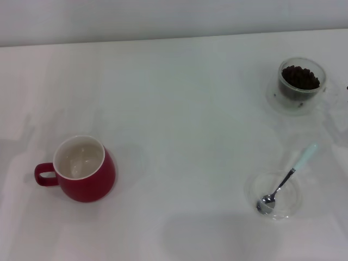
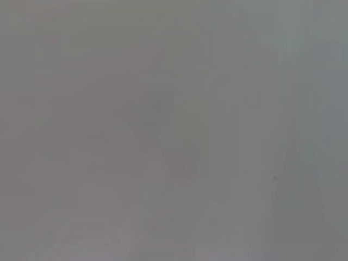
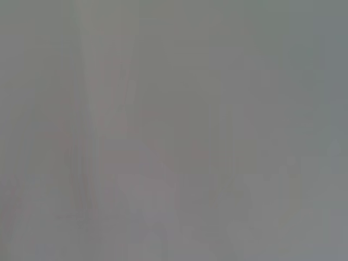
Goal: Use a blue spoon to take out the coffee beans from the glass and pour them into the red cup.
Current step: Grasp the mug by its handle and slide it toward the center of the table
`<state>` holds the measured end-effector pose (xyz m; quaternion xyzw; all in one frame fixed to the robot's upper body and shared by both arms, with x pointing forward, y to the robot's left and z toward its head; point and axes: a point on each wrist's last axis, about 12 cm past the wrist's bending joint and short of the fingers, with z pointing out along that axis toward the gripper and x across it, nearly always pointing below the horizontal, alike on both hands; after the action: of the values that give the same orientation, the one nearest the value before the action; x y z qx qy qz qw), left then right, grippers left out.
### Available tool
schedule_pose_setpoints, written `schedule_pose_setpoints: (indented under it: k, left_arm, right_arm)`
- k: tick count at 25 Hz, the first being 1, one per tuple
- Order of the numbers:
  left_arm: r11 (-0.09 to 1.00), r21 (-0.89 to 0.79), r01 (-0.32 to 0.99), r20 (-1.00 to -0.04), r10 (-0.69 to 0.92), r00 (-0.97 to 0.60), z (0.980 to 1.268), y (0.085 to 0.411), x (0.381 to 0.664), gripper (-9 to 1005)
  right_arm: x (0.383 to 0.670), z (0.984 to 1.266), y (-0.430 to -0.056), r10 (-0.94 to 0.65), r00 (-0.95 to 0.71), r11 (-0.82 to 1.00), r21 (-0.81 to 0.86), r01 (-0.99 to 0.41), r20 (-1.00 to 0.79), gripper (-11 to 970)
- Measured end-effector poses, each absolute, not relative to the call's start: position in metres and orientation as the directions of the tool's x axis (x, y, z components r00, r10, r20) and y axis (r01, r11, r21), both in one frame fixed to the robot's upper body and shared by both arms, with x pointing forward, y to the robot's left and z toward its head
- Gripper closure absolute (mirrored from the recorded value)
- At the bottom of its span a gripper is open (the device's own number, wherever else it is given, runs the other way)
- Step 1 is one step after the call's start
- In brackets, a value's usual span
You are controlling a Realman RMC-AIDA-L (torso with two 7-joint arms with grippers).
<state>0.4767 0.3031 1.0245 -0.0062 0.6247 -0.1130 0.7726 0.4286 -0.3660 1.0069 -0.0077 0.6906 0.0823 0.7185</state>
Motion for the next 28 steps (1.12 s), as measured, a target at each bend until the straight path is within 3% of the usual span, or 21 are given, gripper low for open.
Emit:
schedule_pose_setpoints:
  k: [18,28]
  left_arm:
    - [0.975,-0.154,0.158,-0.963,-0.184,0.195,1.023,0.305,0.471,128]
    - [0.983,-0.153,0.098,-0.978,-0.165,0.126,1.003,0.321,0.421,134]
  right_arm:
    - [0.429,1.007,-0.367,0.106,0.032,0.987,0.101,-0.126,-0.994,192]
    - [0.431,1.006,-0.369,0.096,0.015,0.989,0.093,-0.117,-0.995,193]
